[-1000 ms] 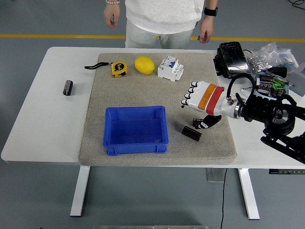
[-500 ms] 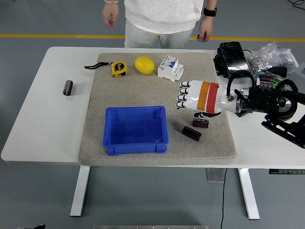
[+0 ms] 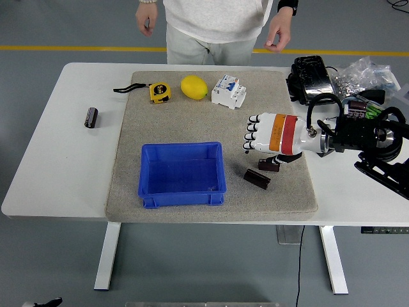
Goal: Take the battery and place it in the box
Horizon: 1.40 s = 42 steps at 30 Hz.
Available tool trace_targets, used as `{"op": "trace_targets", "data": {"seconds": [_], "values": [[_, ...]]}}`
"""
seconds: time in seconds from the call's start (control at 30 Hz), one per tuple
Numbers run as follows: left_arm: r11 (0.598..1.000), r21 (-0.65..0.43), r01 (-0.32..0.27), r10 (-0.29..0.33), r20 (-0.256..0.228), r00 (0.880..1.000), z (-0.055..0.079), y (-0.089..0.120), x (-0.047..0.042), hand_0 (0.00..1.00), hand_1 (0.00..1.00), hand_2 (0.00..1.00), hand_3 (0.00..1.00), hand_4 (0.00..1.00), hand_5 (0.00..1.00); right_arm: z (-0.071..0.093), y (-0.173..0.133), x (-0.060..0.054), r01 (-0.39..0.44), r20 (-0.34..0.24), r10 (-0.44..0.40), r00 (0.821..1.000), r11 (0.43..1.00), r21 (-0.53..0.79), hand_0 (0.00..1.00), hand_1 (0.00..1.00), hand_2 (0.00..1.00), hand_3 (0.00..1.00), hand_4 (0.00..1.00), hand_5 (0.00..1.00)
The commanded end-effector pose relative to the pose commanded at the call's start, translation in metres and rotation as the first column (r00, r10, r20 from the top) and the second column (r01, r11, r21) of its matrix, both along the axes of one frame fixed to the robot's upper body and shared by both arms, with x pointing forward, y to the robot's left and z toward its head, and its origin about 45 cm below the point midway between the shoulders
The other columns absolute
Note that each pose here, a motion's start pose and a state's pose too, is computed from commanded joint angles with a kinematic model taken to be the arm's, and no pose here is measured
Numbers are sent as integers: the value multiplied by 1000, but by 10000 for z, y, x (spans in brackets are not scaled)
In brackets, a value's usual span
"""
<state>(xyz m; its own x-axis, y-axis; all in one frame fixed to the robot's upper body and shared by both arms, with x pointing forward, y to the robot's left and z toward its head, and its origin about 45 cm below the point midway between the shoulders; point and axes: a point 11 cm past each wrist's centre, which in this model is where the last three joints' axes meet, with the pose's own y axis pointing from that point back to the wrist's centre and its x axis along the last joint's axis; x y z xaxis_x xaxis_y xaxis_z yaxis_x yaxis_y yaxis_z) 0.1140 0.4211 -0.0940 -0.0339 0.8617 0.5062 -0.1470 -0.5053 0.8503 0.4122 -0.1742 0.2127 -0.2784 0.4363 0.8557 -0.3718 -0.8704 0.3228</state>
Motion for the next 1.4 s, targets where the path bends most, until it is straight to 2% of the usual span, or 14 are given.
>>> {"op": "trace_targets", "data": {"seconds": [0.27, 0.4, 0.47, 0.6, 0.77, 0.87, 0.9, 0.97, 1.0, 1.03, 1.1, 1.2, 1.23, 1.4], "values": [[1000, -7, 1, -1, 0, 1000, -7, -24, 8, 719, 682, 743, 623, 641, 477, -155, -62, 5, 59, -31, -60, 998, 998, -19, 667, 612, 606, 567, 811, 161], [1000, -7, -2, 2, 2, 1000, -6, -17, 3, 719, 682, 743, 623, 641, 477, -364, -237, -98, 140, -41, -142, 989, 989, -38, 667, 612, 606, 567, 811, 161], [1000, -5, -2, 2, 2, 1000, -4, -10, 2, 719, 676, 741, 623, 640, 477, -408, -311, -152, 208, -70, -207, 976, 978, -2, 635, 610, 608, 571, 840, 160], [1000, -1, -2, 2, 1, 1000, 4, 12, 3, 719, 676, 741, 623, 640, 477, -229, -368, -134, 320, -149, -305, 940, 943, 88, 635, 610, 608, 571, 840, 160], [1000, 4, -4, 4, -2, 1000, 8, 35, -12, 709, 674, 740, 624, 640, 477, -2, -380, -107, 328, -135, -311, 941, 934, 138, 618, 599, 601, 568, 848, 160], [1000, 5, -5, 5, -5, 1000, 8, 40, -19, 708, 664, 737, 622, 640, 477, 10, -431, -88, 361, -157, -338, 928, 921, 149, 620, 602, 603, 580, 859, 167], [1000, 5, -6, 6, -5, 1000, 9, 43, -21, 708, 664, 737, 622, 640, 477, -12, -458, -91, 385, -178, -358, 917, 910, 154, 620, 602, 603, 580, 859, 167], [1000, 6, -7, 7, -6, 1000, 8, 46, -27, 708, 664, 737, 622, 640, 477, -80, -526, -108, 453, -237, -411, 880, 876, 166, 620, 602, 603, 580, 859, 167], [1000, 6, -8, 8, -7, 1000, 8, 46, -30, 708, 664, 737, 622, 640, 477, -112, -558, -118, 492, -272, -438, 857, 853, 175, 620, 602, 603, 580, 859, 167], [1000, 6, -8, 8, -7, 1000, 7, 46, -34, 706, 658, 734, 622, 640, 477, -156, -589, -141, 529, -306, -465, 831, 829, 178, 626, 609, 630, 634, 955, 259], [1000, 6, -9, 9, -9, 1000, 6, 47, -41, 706, 658, 734, 622, 640, 477, -216, -629, -171, 602, -384, -506, 772, 777, 185, 626, 609, 630, 634, 955, 259], [1000, 5, -10, 10, -11, 1000, 2, 45, -51, 706, 658, 734, 622, 640, 477, -200, -633, -160, 664, -481, -513, 711, 716, 217, 626, 609, 630, 634, 955, 259], [1000, 5, -10, 10, -12, 1000, 2, 45, -54, 705, 658, 735, 622, 640, 477, -181, -630, -145, 676, -500, -512, 699, 701, 227, 630, 610, 637, 661, 961, 257], [1000, 5, -12, 13, -17, 1000, -1, 51, -75, 705, 658, 735, 622, 640, 477, -157, -576, -109, 656, -476, -509, 717, 725, 212, 630, 610, 637, 661, 961, 257]]}}
